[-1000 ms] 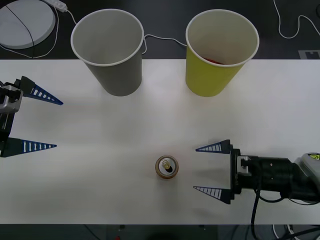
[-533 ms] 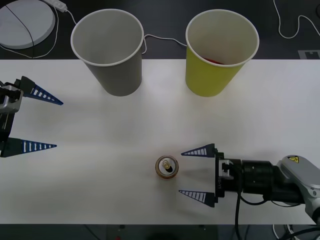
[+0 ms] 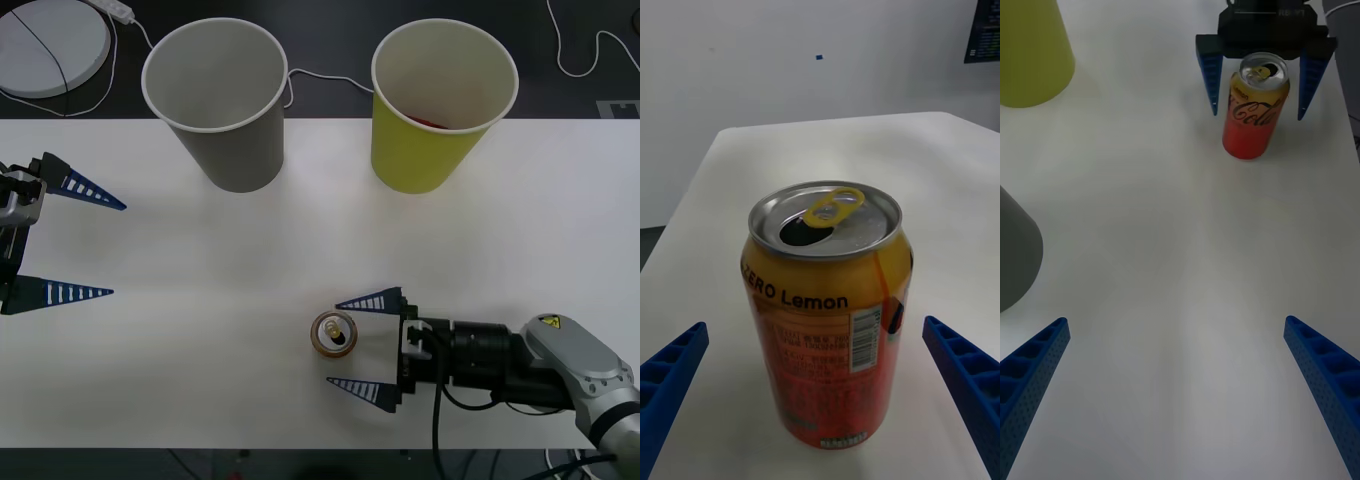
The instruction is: Put the can into the green bin and the plastic bottle into the gray bin
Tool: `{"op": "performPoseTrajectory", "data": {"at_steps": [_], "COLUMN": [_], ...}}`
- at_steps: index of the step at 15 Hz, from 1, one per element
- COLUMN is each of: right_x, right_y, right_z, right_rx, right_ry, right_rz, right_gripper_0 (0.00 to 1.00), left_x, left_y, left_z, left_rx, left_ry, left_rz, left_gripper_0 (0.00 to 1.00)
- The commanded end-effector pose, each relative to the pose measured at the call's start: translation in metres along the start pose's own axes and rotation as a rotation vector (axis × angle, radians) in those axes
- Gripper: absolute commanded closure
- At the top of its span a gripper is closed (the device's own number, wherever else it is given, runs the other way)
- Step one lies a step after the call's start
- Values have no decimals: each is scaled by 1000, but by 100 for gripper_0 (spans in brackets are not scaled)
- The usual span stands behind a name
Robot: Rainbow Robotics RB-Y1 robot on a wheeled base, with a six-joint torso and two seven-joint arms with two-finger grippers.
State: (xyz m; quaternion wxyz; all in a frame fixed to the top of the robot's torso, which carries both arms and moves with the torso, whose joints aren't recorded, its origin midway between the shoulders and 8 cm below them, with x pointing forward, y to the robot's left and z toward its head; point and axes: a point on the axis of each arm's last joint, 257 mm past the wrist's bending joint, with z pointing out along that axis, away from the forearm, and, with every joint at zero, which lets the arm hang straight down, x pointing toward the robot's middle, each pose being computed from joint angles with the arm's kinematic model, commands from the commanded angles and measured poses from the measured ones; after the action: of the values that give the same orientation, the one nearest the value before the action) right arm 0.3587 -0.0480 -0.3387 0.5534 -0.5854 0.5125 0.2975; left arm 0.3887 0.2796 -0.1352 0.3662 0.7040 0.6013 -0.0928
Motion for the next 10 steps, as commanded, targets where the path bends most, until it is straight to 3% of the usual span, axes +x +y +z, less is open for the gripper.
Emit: {"op": "performPoseTrajectory", "data": {"at_steps": [1, 7, 8, 9, 10], "right_x": [1, 1, 1, 2, 2], "right_y": [2, -1, -2, -4, -4], "right_z": [13, 24, 25, 24, 25], "right_rx": [7, 25, 27, 32, 34], "right_ry": [6, 15, 16, 20, 21], "right_rz": [3, -2, -1, 3, 3], "right_gripper_0": [0, 0, 43, 97, 100], "left_x": [0, 0, 0, 0, 0], "left_y": [0, 0, 0, 0, 0], "left_z": [0, 0, 0, 0, 0], "left_rx": [0, 0, 0, 0, 0], "left_ry": [0, 0, 0, 0, 0], "left_rz": [0, 0, 0, 0, 0], "left_gripper_0": [0, 0, 0, 0, 0]}}
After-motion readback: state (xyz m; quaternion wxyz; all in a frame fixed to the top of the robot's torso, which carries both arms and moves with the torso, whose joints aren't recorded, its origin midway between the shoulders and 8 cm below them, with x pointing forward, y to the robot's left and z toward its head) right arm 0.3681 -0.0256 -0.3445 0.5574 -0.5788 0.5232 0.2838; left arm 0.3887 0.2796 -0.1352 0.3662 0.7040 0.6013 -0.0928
